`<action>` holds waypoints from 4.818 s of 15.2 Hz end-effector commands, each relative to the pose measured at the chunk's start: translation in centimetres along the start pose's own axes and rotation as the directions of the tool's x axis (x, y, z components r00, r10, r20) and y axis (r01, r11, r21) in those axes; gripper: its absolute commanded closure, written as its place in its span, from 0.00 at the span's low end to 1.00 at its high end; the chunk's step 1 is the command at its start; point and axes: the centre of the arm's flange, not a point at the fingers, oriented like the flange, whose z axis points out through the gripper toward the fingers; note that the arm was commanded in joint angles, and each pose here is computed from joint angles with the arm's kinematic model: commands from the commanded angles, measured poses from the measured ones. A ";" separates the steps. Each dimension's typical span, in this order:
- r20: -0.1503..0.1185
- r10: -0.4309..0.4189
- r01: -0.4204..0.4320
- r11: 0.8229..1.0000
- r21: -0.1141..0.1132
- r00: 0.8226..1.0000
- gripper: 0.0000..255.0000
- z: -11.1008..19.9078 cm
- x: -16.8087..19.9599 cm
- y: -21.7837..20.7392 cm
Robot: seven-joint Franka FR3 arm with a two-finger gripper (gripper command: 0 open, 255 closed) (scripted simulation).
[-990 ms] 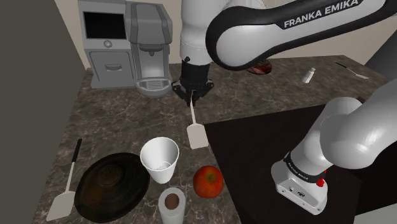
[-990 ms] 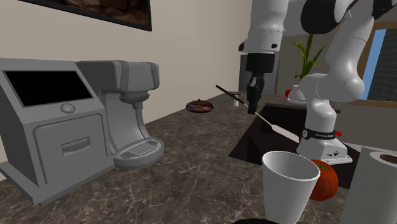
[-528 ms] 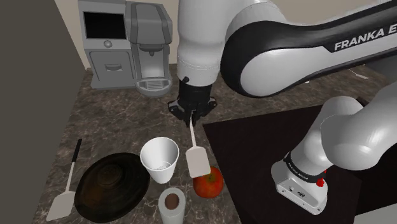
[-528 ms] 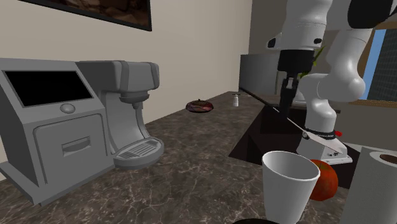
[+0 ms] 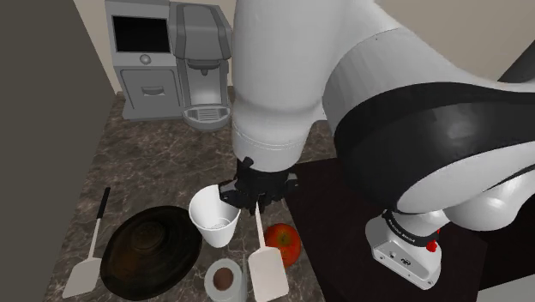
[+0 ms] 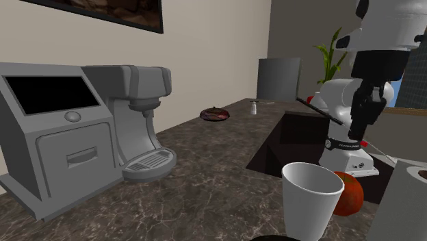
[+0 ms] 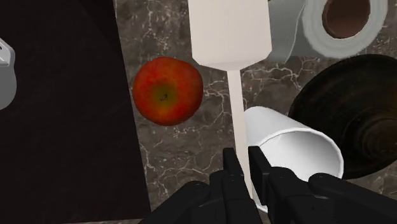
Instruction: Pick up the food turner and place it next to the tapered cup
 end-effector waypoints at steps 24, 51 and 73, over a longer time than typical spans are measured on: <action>0.001 0.002 -0.002 1.000 0.000 1.000 1.00 4.6 -18.6 -4.9; 0.001 0.002 -0.002 1.000 0.000 1.000 1.00 18.9 -19.6 -4.9; 0.001 0.002 -0.002 1.000 0.000 1.000 0.00 15.7 -19.7 -4.9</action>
